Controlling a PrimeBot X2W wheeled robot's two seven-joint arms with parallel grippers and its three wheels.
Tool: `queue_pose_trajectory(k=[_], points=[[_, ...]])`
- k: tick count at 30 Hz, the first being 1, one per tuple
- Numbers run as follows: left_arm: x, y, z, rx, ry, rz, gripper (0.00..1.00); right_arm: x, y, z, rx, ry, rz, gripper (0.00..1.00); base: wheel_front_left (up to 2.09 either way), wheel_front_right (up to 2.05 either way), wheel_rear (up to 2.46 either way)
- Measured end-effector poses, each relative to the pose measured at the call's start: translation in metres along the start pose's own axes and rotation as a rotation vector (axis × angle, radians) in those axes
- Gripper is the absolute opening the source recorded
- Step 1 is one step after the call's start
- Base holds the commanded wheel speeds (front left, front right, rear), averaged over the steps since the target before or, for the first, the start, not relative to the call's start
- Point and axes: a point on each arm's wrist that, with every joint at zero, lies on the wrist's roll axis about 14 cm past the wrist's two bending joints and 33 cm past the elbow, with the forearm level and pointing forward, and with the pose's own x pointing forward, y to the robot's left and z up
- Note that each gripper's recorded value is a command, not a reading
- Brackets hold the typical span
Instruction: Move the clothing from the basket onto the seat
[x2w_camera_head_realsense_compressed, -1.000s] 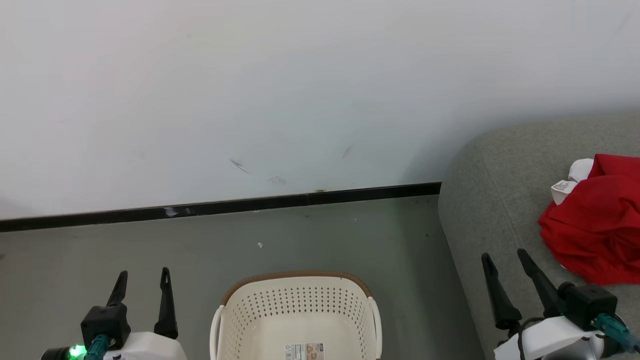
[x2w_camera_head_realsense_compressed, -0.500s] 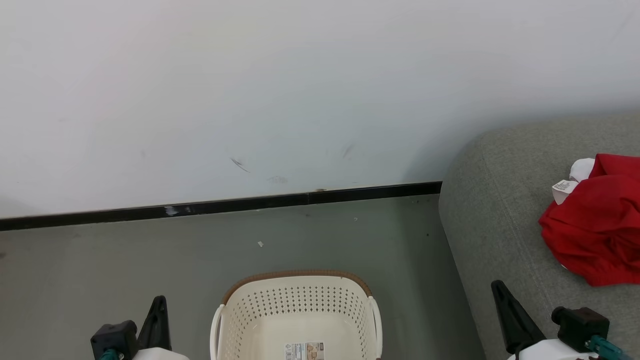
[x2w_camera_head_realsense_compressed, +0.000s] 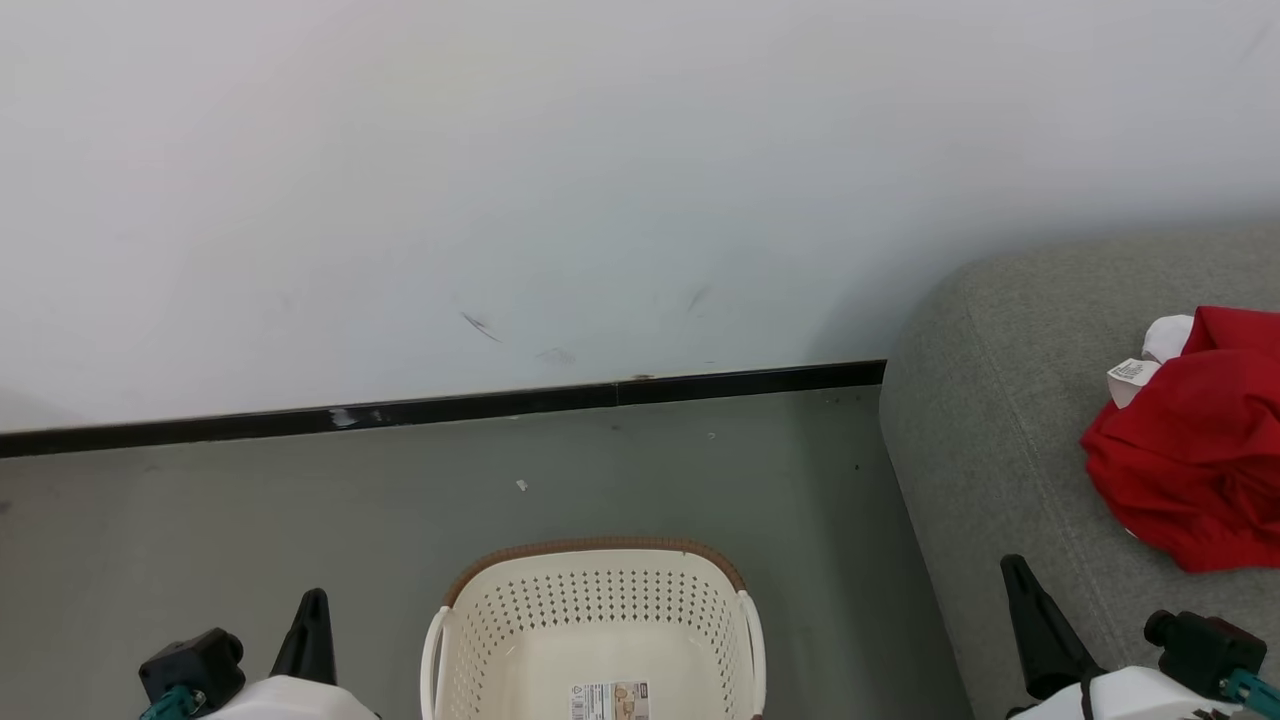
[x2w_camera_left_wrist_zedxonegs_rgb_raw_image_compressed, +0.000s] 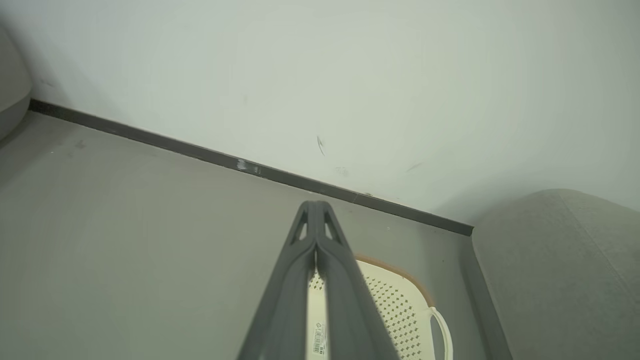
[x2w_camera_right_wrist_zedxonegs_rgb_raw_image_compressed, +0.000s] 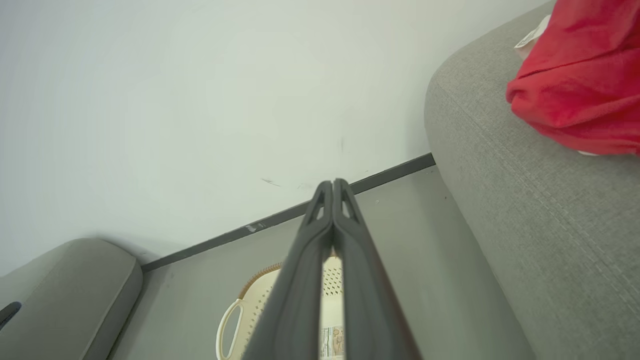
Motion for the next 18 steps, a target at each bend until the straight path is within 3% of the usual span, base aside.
queue_pose_trajectory(k=[18], points=[[0.005,0.002,0.000,-0.254,0.057,-0.011,0.00,0.005,-0.013,-0.002,0.256,0.027,-0.060,0.00,0.00,0.00,0.00]])
